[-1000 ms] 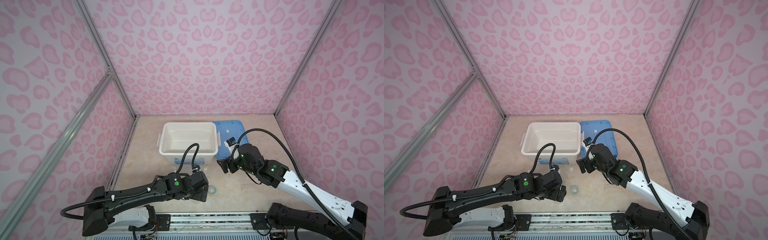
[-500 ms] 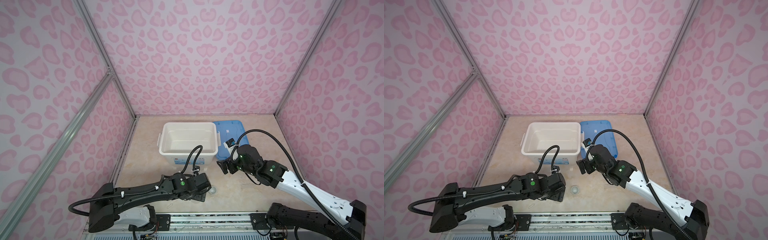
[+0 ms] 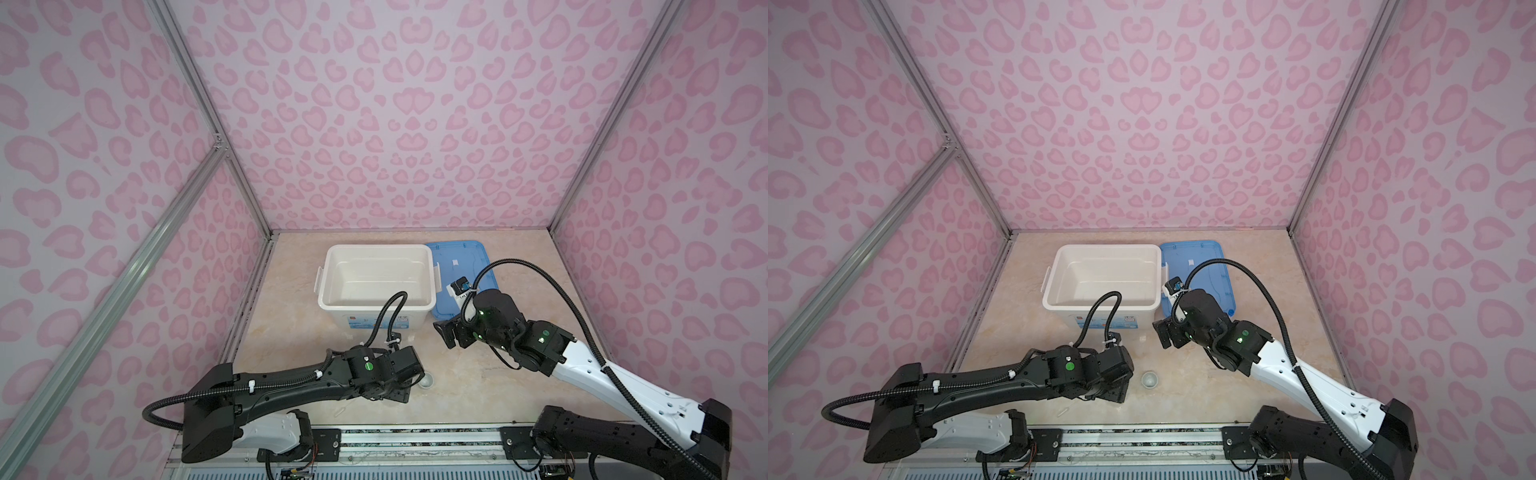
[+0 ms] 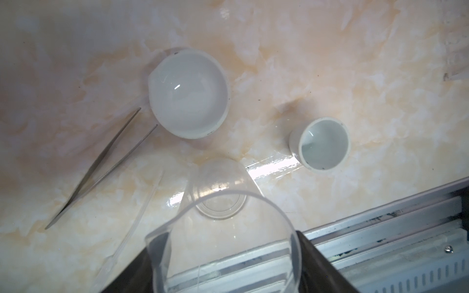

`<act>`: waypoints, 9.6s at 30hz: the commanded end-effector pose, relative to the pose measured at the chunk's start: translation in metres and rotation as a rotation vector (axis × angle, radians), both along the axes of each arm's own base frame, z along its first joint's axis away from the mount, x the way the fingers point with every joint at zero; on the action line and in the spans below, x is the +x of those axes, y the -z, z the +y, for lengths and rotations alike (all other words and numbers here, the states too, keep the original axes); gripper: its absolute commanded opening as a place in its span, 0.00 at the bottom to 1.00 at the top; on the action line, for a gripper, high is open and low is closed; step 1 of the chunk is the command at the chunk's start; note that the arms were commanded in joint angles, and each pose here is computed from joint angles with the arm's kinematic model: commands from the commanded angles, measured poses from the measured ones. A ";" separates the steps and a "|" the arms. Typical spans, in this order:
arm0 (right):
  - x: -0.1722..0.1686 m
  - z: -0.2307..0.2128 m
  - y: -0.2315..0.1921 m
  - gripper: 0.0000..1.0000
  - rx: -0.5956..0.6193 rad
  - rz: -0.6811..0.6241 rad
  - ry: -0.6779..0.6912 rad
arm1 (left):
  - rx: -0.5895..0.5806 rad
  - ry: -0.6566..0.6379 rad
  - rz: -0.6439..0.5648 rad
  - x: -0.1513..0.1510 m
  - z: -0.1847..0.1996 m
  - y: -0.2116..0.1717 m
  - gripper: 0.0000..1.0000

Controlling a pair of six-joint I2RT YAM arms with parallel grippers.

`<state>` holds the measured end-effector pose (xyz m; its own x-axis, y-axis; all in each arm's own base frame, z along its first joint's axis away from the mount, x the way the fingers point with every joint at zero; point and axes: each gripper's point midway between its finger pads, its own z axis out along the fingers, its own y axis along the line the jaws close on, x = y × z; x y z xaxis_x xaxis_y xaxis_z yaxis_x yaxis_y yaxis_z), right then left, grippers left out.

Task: Organize the chemistry lab equipment
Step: 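Grasp the clear plastic beaker with the left gripper and lift it, then lower the beaker into the white bin with left gripper while right gripper nears bin, then move left gripper down to the small white cup while right gripper draws back, then close the left gripper on the small white cup and lift it, then carry the white cup over the bin with left gripper while right gripper follows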

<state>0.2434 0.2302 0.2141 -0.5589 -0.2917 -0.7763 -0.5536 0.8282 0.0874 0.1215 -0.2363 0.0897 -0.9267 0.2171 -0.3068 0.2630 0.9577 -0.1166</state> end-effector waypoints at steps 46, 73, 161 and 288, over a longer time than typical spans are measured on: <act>0.085 0.086 -0.090 0.96 0.162 -0.161 0.015 | -0.004 -0.300 -0.331 0.268 0.096 -0.157 0.63; 0.115 0.098 -0.046 0.94 0.156 -0.100 0.031 | 0.063 -0.373 -0.249 0.332 0.114 -0.053 0.64; -0.013 0.012 -0.005 0.98 0.054 -0.056 -0.067 | -0.197 -0.238 -0.178 0.081 0.026 -0.013 0.97; 0.109 0.110 -0.035 0.96 0.084 -0.022 -0.086 | -0.003 -0.261 -0.214 0.245 0.097 -0.073 0.55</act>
<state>0.3502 0.3333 0.2561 -0.5199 -0.2437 -0.8188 -0.6023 0.7842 0.1490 0.3586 -0.1353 0.1746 -0.8710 -0.0305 -0.4903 0.0111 0.9966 -0.0817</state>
